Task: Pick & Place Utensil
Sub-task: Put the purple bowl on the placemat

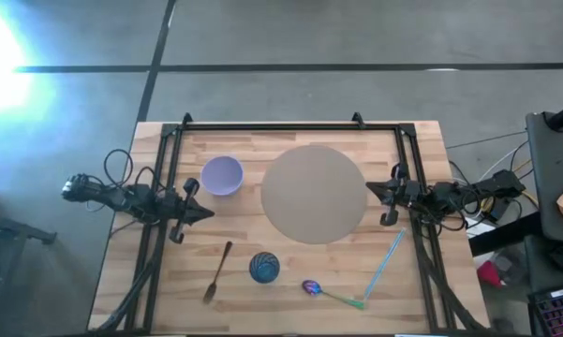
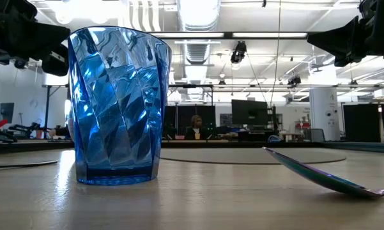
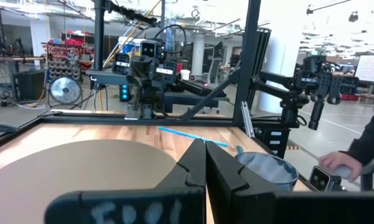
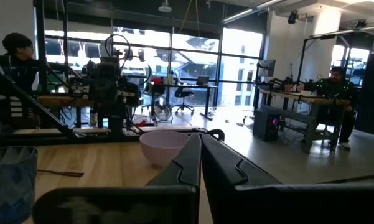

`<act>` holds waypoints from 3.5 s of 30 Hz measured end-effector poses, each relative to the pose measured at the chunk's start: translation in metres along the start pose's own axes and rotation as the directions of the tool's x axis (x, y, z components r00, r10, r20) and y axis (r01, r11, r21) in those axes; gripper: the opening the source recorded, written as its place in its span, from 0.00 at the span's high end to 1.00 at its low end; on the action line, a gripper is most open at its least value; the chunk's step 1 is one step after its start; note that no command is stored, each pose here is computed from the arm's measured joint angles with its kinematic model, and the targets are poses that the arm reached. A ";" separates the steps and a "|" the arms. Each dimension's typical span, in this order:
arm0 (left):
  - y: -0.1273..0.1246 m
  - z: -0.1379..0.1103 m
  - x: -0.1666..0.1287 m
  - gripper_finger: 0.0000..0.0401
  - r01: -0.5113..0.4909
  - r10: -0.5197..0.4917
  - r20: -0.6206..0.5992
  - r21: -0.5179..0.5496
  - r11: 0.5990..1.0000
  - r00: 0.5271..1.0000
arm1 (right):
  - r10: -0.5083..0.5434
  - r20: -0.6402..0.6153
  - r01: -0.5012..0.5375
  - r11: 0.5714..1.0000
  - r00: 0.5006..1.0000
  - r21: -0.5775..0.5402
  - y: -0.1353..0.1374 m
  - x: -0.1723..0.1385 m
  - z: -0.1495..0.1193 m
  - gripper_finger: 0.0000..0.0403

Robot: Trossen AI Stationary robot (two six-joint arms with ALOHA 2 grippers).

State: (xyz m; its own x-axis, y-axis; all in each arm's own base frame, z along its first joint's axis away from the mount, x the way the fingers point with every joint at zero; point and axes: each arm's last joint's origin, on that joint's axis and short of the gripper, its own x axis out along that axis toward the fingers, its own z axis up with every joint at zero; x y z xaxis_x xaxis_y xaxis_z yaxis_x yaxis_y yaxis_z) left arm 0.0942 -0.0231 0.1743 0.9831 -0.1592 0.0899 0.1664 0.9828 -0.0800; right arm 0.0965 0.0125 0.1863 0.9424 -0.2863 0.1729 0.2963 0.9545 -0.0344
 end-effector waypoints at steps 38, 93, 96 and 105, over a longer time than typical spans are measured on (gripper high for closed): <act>0.005 0.001 0.000 0.84 -0.177 0.177 0.021 -0.021 0.984 0.984 | 0.000 0.000 0.000 1.000 1.000 0.000 0.000 0.000 0.000 0.98; 0.090 0.122 0.039 0.58 -0.913 0.716 -0.597 -0.070 0.402 0.361 | 0.000 0.000 0.000 1.000 1.000 0.000 0.000 0.000 0.000 0.98; 0.100 0.119 0.037 0.58 -0.910 0.677 -0.636 -0.101 0.402 0.370 | 0.000 0.000 0.000 1.000 1.000 0.000 0.000 0.000 0.000 0.98; 0.111 0.115 0.040 0.58 -0.912 0.667 -0.667 -0.049 0.407 0.333 | 0.000 0.000 0.000 1.000 1.000 0.000 0.000 0.000 0.000 0.98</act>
State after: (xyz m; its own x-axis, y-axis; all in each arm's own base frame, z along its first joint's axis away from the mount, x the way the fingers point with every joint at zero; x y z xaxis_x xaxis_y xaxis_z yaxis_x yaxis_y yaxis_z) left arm 0.1433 0.0903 0.2829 0.4892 0.5398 -0.6850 -0.8251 0.5410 -0.1630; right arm 0.0965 0.0125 0.1864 0.9422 -0.2867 0.1732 0.2967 0.9543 -0.0345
